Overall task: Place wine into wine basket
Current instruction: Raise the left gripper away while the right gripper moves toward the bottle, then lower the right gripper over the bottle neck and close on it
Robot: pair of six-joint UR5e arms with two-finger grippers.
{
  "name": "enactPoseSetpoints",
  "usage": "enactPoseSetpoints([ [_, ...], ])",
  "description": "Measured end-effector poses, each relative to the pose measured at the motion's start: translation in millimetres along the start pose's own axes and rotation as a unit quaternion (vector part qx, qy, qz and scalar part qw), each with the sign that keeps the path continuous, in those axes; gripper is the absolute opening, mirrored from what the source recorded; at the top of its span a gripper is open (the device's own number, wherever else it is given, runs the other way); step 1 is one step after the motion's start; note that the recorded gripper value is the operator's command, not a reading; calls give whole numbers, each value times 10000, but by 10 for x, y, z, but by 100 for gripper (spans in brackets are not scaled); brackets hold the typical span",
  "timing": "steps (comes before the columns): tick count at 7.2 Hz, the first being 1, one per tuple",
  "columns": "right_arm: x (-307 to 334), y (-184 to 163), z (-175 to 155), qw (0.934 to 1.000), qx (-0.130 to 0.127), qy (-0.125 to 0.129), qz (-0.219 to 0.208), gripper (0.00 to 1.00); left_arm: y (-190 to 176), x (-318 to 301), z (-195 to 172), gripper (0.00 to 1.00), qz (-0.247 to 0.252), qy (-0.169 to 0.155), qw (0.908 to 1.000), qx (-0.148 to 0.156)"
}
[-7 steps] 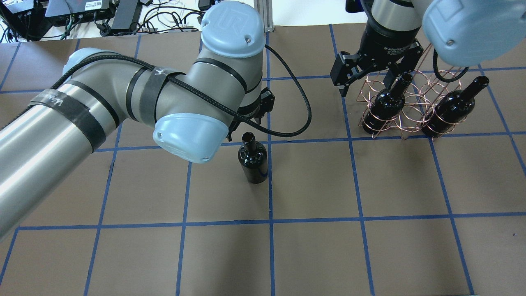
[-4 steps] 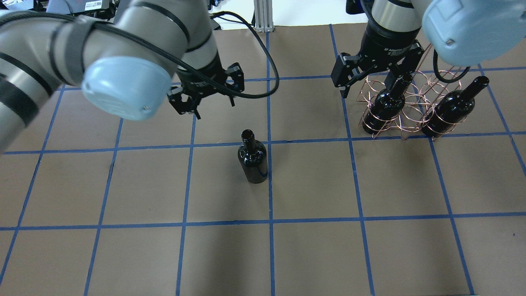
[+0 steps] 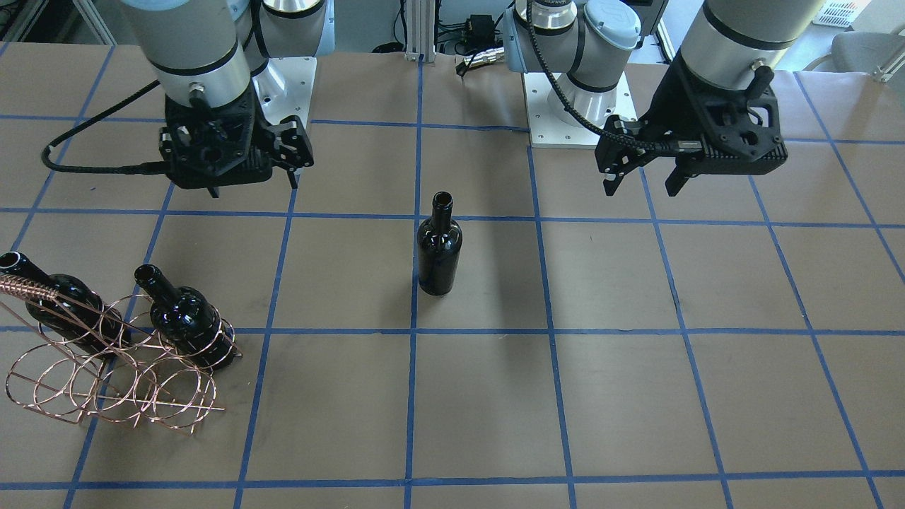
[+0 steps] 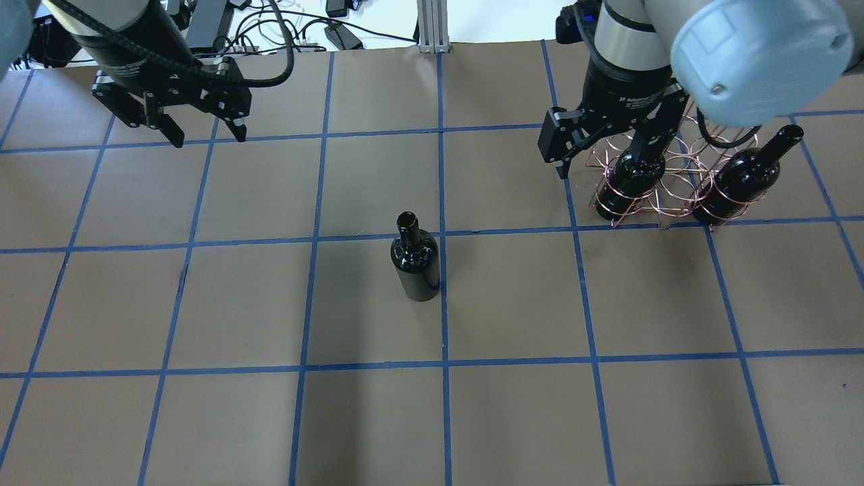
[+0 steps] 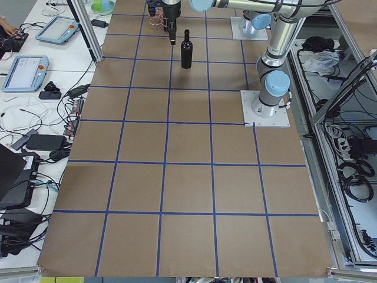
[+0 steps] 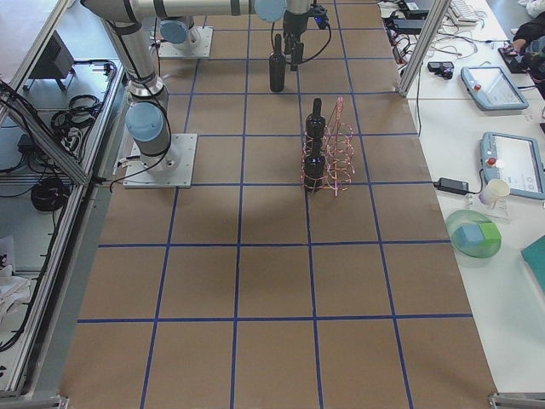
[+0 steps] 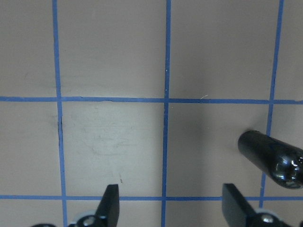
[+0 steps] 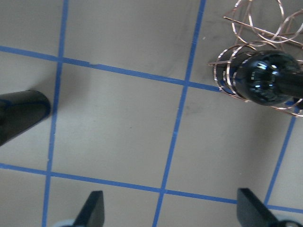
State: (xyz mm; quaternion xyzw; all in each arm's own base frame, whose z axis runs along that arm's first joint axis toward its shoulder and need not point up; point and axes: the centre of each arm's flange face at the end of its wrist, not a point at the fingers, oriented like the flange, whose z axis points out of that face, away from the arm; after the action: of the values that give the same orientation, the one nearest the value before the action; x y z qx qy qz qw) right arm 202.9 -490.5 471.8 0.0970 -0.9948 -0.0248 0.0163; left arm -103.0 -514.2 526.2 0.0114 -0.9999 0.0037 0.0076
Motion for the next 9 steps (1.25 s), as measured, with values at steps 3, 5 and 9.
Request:
enactPoseSetpoints([
  [3,-865,82,-3,9991,287,-179,270,100,69,-186,-25,81,565,-414,9975,-40],
  [5,-1433,259,35,9981,306,-211,493,100,92,-182,16,81,653,-439,9969,-88],
  [9,-2054,38,523,9954,413,-281,819,93,138,-149,-18,83,657,-361,9972,-38],
])
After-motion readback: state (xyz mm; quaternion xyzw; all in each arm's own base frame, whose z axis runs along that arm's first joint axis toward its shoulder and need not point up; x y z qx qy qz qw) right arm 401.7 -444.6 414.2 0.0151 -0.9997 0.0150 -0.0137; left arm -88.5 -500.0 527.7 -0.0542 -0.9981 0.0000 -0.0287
